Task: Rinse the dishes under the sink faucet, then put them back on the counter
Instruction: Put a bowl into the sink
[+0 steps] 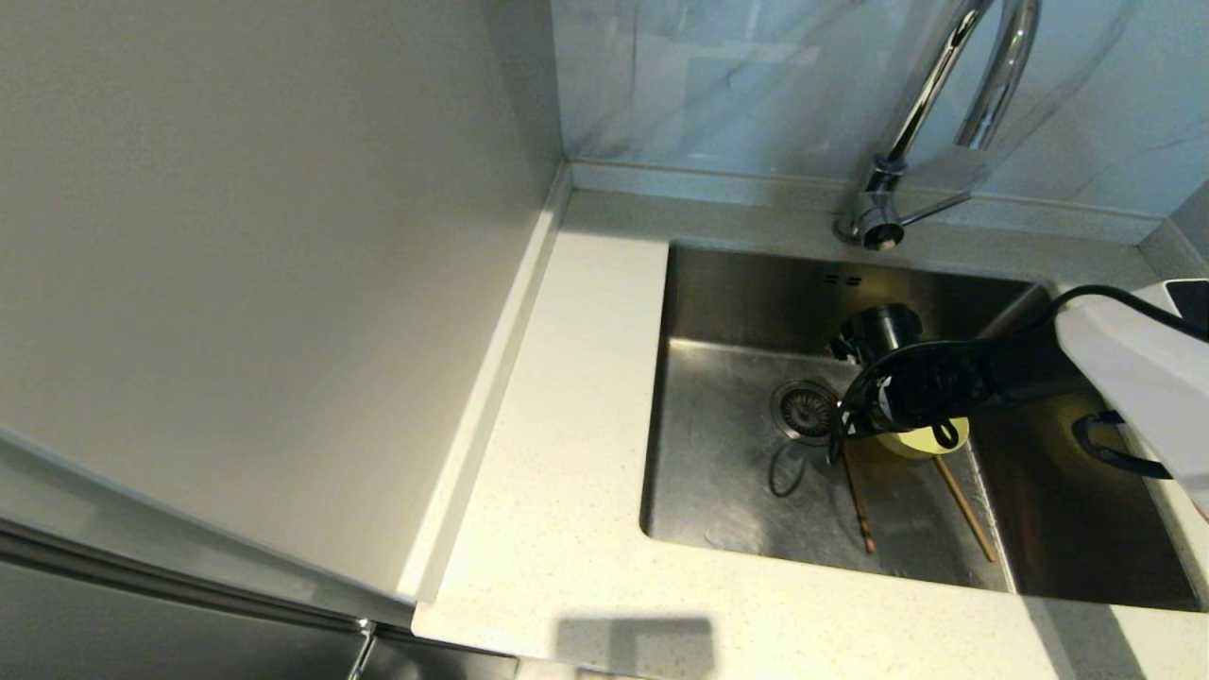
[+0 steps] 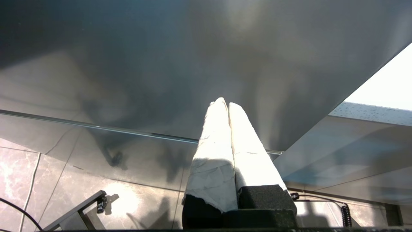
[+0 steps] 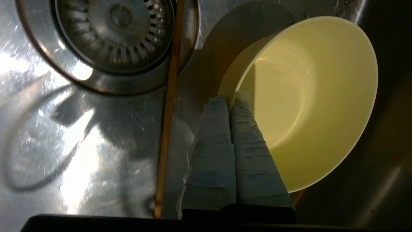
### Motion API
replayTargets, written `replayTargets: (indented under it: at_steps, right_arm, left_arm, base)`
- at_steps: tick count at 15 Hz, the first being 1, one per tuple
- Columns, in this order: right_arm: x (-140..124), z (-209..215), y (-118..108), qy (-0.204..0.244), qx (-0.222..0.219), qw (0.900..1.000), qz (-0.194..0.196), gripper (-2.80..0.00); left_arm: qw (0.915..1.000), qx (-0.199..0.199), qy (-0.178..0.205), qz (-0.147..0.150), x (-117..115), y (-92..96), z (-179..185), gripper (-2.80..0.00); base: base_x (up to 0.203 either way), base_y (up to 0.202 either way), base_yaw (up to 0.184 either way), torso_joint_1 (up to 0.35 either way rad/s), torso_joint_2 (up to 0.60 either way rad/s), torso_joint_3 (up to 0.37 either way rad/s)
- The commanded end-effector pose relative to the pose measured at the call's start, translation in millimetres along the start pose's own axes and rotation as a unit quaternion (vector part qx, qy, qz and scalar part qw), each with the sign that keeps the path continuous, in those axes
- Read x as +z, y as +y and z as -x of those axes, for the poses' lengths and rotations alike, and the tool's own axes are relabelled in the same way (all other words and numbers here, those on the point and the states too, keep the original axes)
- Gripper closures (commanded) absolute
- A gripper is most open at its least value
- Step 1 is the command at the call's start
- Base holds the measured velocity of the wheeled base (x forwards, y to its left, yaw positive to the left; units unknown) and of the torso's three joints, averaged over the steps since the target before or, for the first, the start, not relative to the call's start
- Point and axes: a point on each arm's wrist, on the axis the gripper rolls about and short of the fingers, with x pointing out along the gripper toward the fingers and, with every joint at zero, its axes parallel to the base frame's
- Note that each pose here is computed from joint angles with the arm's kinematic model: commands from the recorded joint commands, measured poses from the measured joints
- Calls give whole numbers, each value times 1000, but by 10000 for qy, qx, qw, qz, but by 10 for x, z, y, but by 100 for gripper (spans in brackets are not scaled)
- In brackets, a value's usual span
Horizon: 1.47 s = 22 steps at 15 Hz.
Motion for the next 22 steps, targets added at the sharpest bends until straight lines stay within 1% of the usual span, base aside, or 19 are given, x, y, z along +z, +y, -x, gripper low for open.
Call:
replayTargets:
  at_steps: [1, 2, 3, 7, 11, 12, 14, 16, 19, 21, 22]
  right_arm:
    - [-51, -190, 108, 147, -13, 9999, 85, 0]
    - [-48, -196, 110, 207, -36, 9997, 107, -280]
    - [-33, -190, 104, 219, -64, 9997, 97, -280]
    - [97, -67, 32, 16, -78, 9999, -84, -280]
    - [208, 375, -198, 83, -31, 9996, -251, -280]
    - [220, 512, -266, 121, 12, 9996, -249, 0]
    - [248, 800, -409, 170, 191, 9994, -227, 0]
    - [250, 1130, -569, 233, 482, 9983, -212, 0]
    - [175, 1659, -879, 257, 870, 9955, -273, 0]
    - [82, 1982, -1167, 298, 888, 9948, -407, 0]
    - [30, 2101, -1353, 326, 772, 9949, -557, 0]
  left_arm:
    - [10000, 1, -17, 2, 0, 0, 2, 0]
    - [10000, 1, -17, 2, 0, 0, 2, 0]
    - [10000, 1, -17, 2, 0, 0, 2, 0]
    - [10000, 1, -17, 2, 0, 0, 2, 0]
    - [10000, 1, -17, 2, 0, 0, 2, 0]
    - [10000, 1, -17, 2, 0, 0, 2, 0]
    - [10000, 1, -17, 2, 0, 0, 2, 0]
    - [10000, 1, -17, 2, 0, 0, 2, 0]
    - [10000, 1, -17, 2, 0, 0, 2, 0]
    - [10000, 1, -17, 2, 0, 0, 2, 0]
    - [10000, 1, -17, 2, 0, 0, 2, 0]
  base:
    - [0, 0, 0, 0, 0, 0]
    - [0, 0, 0, 0, 0, 0]
    - [0, 0, 0, 0, 0, 0]
    - [0, 0, 0, 0, 0, 0]
    - [0, 0, 0, 0, 0, 0]
    - [0, 0, 0, 0, 0, 0]
    - [0, 0, 0, 0, 0, 0]
    - [0, 0, 0, 0, 0, 0]
    - [0, 0, 0, 0, 0, 0]
    - [0, 0, 0, 0, 0, 0]
    - [0, 0, 0, 0, 0, 0]
